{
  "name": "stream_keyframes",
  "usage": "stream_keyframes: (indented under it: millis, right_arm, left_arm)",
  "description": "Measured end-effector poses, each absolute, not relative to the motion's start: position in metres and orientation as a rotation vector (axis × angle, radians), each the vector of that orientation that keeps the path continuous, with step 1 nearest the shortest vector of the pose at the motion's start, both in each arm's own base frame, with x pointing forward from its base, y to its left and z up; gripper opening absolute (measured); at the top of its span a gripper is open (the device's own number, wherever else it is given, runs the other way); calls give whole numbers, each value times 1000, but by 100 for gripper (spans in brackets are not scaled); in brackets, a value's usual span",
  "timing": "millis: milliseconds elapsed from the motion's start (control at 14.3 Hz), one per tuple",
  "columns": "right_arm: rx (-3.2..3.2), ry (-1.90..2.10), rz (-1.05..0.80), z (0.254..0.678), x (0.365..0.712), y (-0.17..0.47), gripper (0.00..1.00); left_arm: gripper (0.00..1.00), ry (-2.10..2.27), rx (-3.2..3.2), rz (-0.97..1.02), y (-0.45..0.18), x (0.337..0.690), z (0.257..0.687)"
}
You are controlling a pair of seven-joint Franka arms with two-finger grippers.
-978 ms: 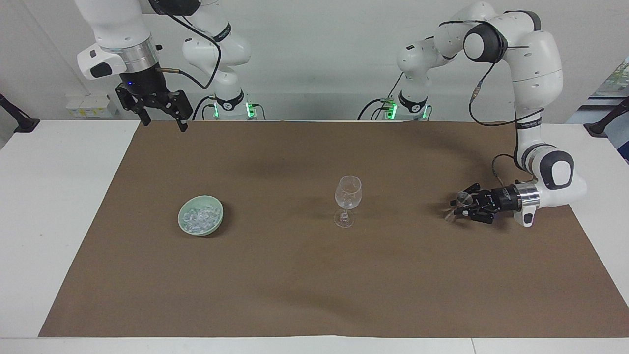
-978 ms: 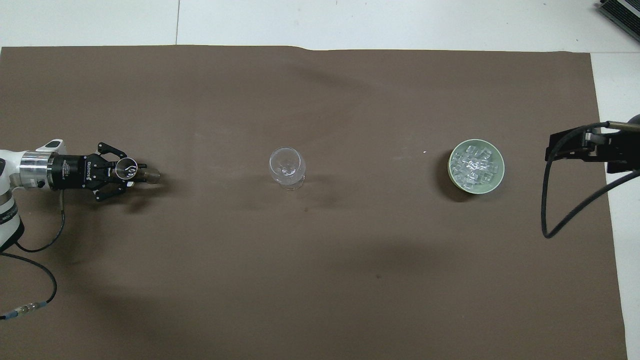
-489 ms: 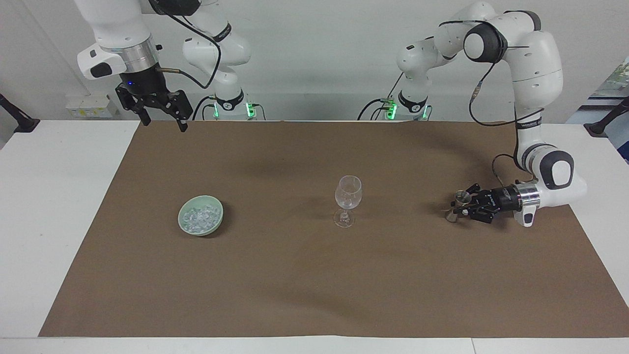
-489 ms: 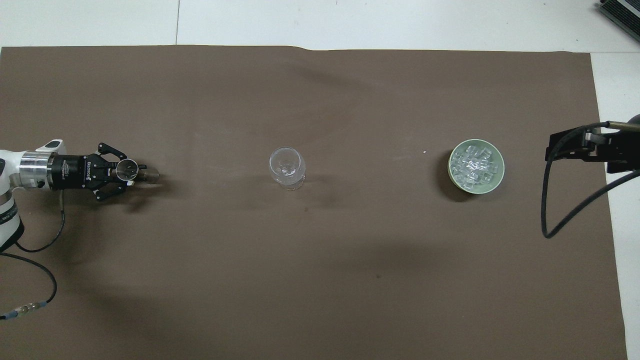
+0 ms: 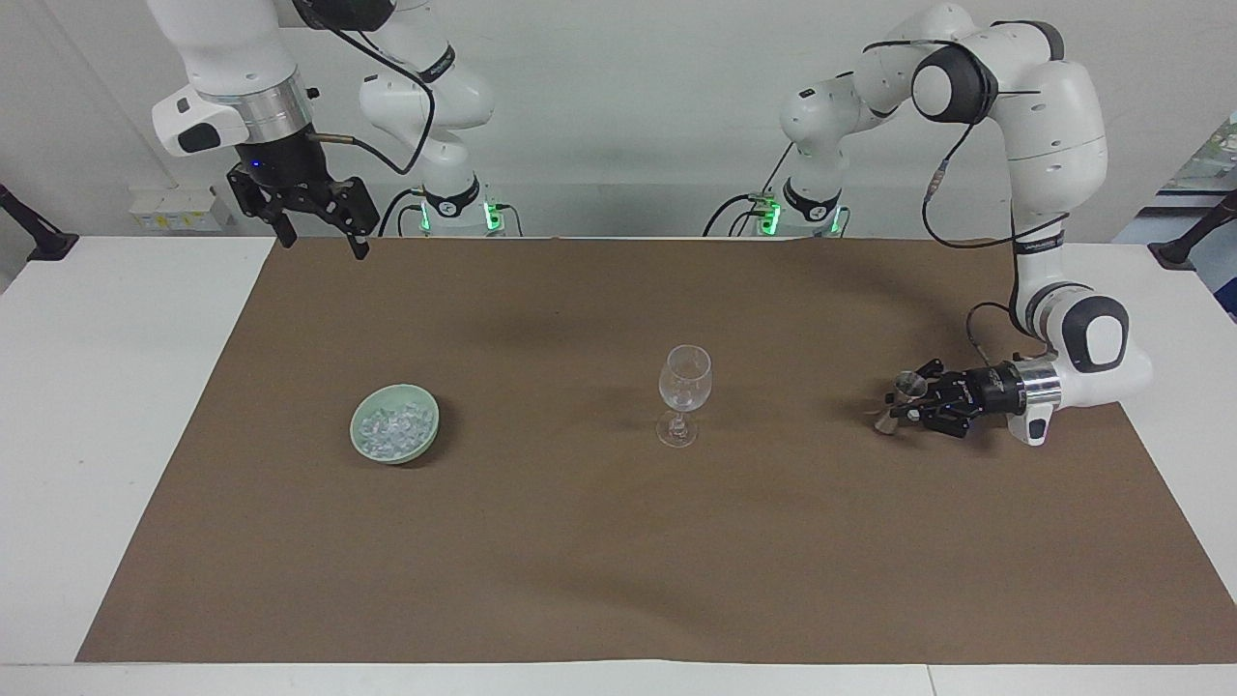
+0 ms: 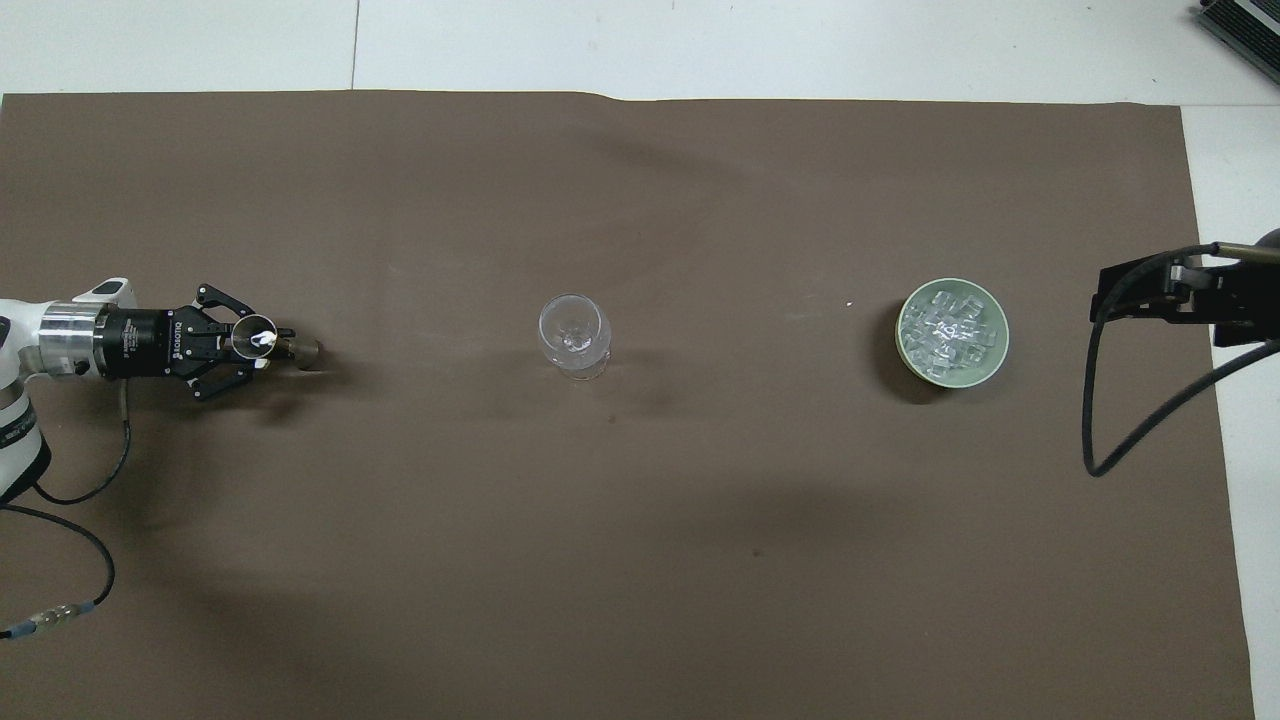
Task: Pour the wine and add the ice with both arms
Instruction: 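Lift the bottle with the left gripper and carry it toward the cup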
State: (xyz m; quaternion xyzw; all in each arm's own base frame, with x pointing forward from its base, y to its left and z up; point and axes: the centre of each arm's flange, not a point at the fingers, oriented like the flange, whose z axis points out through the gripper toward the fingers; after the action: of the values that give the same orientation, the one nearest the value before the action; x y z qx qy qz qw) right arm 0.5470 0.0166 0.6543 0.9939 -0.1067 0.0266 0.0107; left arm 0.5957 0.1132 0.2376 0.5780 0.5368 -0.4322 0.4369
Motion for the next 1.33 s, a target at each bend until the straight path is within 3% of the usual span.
stream_keyframes:
  millis: [349,1328]
  right_arm:
    - [3101,-333,83,654,547,17,100]
    - [3101,-333,83,654,547,17,100]
  left_arm:
    - [23,1358,1419,-1101,104,604,256]
    - [23,1386,1464,-1179,7,626,386]
